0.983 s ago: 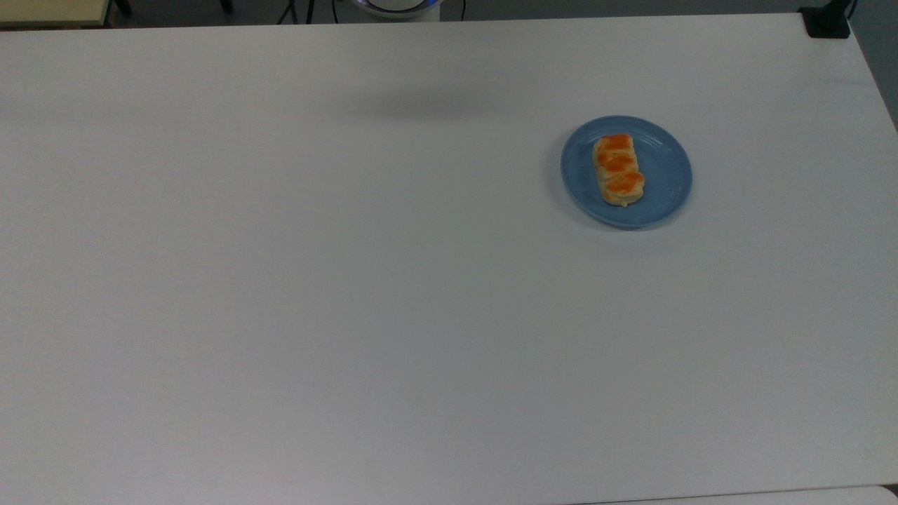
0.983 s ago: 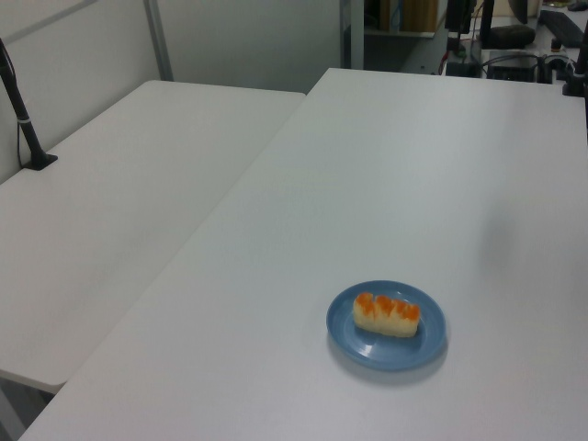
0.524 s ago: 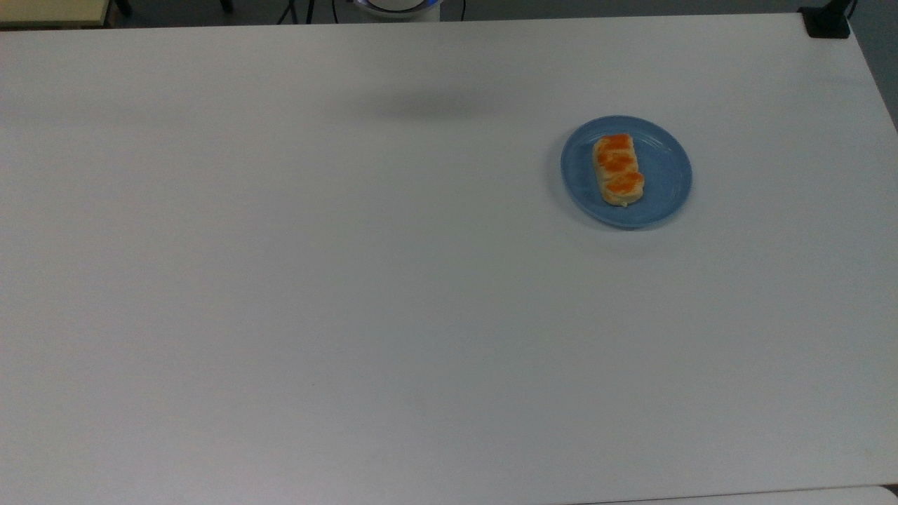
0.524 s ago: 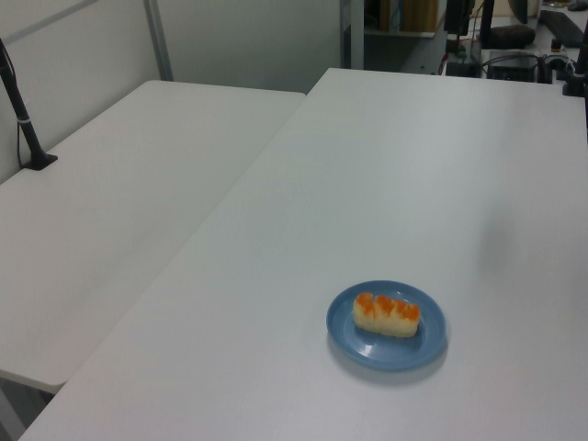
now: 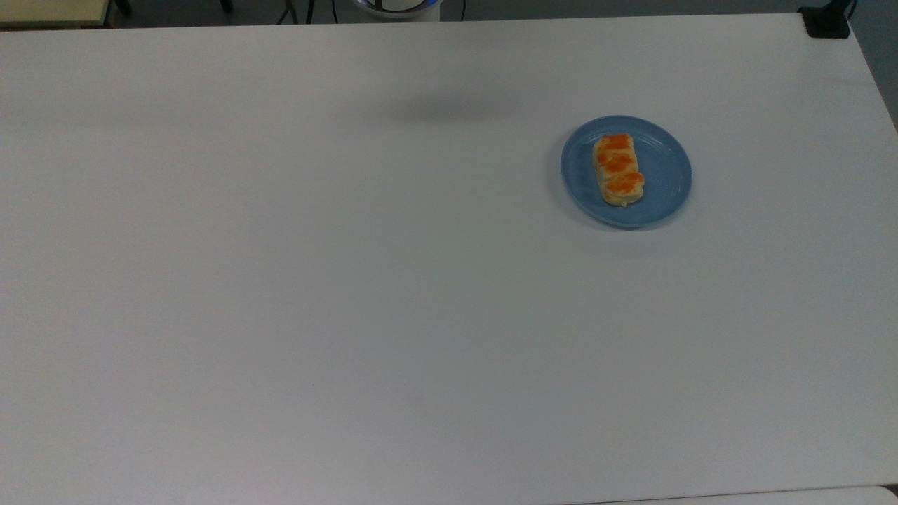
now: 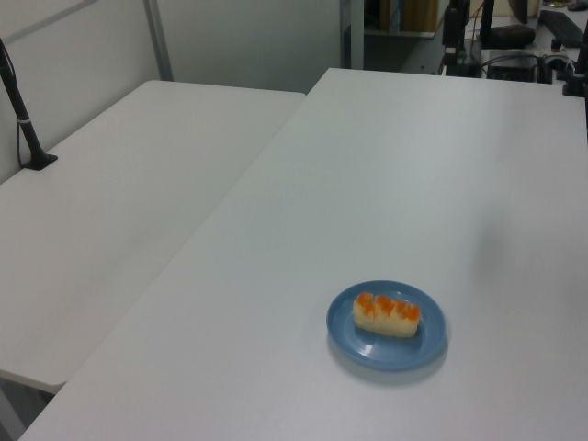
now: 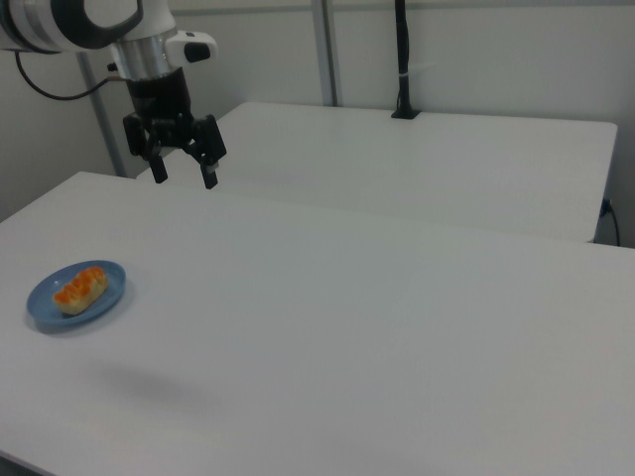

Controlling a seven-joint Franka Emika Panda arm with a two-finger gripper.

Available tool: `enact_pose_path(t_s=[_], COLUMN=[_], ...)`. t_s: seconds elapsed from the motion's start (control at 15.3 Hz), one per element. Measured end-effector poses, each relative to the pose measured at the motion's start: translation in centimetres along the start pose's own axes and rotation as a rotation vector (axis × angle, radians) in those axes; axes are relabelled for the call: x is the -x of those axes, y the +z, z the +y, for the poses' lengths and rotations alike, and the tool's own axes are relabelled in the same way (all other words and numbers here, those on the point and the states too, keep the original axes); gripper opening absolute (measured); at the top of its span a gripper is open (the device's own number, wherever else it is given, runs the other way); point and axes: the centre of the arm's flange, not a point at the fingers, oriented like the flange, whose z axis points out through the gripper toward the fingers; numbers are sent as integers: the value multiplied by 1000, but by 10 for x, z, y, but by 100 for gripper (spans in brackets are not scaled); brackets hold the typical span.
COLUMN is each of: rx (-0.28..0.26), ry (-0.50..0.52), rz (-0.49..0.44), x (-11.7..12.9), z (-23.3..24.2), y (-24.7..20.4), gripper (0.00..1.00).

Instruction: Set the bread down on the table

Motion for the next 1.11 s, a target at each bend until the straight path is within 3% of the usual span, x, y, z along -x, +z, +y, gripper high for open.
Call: enact_pose_path(t_s=[0.26,0.39,0.66,0.85,1.11], rx=[-2,0,13,-41,-108], ry=[-99,-149,-170,-162,-164], rz=[-104,-111,-106,-92,-93], x=[10,13,17,14,3], z=[-29,-48,-134,-197,-244], y=[9,2,6,33,80], gripper=[100,100,100,100,100])
